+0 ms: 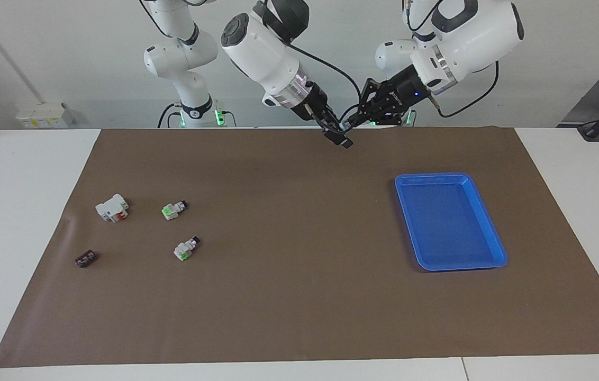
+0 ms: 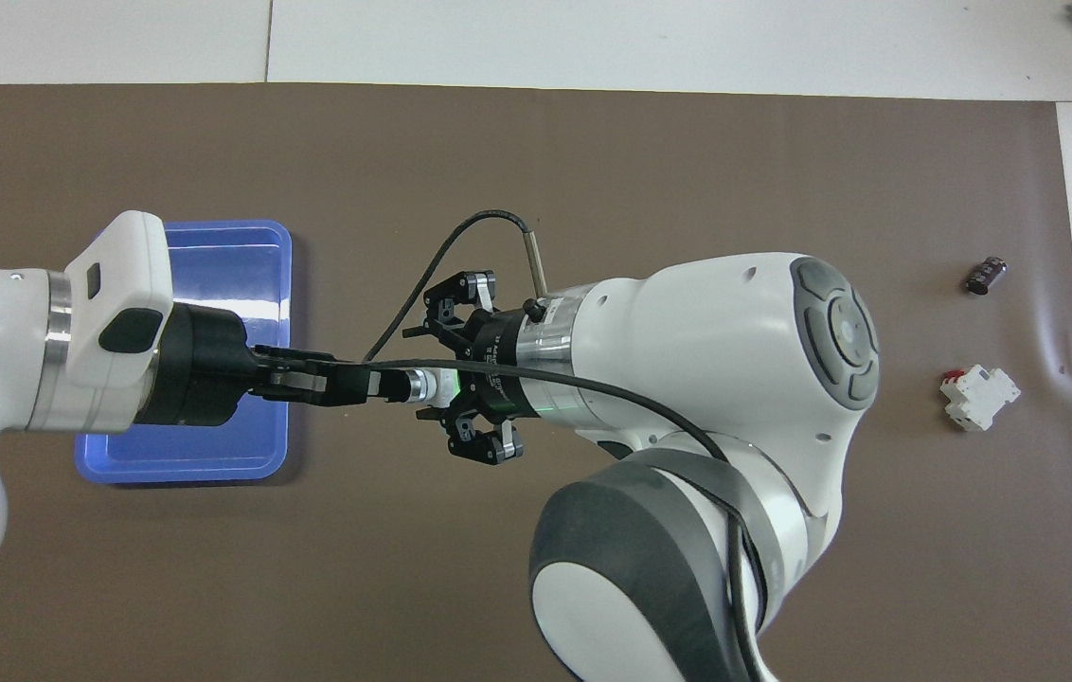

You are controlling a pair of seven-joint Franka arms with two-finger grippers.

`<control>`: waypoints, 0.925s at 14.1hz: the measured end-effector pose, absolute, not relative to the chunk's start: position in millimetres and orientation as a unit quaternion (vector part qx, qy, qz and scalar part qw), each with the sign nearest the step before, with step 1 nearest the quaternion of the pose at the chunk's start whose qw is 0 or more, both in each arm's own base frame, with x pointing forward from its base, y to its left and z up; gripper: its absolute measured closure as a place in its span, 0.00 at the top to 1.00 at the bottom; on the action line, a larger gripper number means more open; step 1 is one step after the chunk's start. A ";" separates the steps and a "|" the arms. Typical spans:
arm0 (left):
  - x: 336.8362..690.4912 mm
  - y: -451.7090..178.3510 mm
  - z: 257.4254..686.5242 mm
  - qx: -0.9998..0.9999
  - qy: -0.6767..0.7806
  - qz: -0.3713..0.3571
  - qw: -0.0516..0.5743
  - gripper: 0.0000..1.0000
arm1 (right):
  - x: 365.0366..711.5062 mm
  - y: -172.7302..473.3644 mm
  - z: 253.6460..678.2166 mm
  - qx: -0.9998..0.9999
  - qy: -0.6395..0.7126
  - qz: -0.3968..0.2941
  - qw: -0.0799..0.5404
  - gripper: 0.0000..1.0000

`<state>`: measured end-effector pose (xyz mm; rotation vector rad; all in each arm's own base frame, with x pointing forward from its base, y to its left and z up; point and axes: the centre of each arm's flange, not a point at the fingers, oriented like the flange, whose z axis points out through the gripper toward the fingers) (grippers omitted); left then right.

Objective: Turn and place switch with both arms
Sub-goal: 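Open the right gripper and withdraw it while the left gripper lowers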

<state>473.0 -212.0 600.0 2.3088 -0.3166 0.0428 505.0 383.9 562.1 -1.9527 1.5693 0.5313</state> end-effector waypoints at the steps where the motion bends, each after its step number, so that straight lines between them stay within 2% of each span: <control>1: 471.5 -215.0 599.6 0.910 -0.126 0.014 0.394 0.10 | 505.2 384.3 563.1 -0.734 0.582 0.195 0.290 0.90; 2: 470.6 -216.7 599.2 0.910 -0.127 0.012 0.394 0.10 | 505.2 384.7 564.6 -0.742 0.571 0.189 0.295 0.98; 3: 470.6 -216.7 599.2 0.910 -0.126 0.012 0.394 0.10 | 504.6 385.1 565.8 -0.754 0.556 0.182 0.299 1.00; 6: 472.5 -210.1 594.9 0.919 -0.125 0.012 0.374 0.10 | 502.6 381.3 569.9 -0.805 0.491 0.148 0.300 1.00; 13: 484.7 -145.0 561.1 0.970 -0.127 0.011 0.206 0.10 | 527.5 302.8 589.3 -0.892 0.369 0.043 0.257 1.00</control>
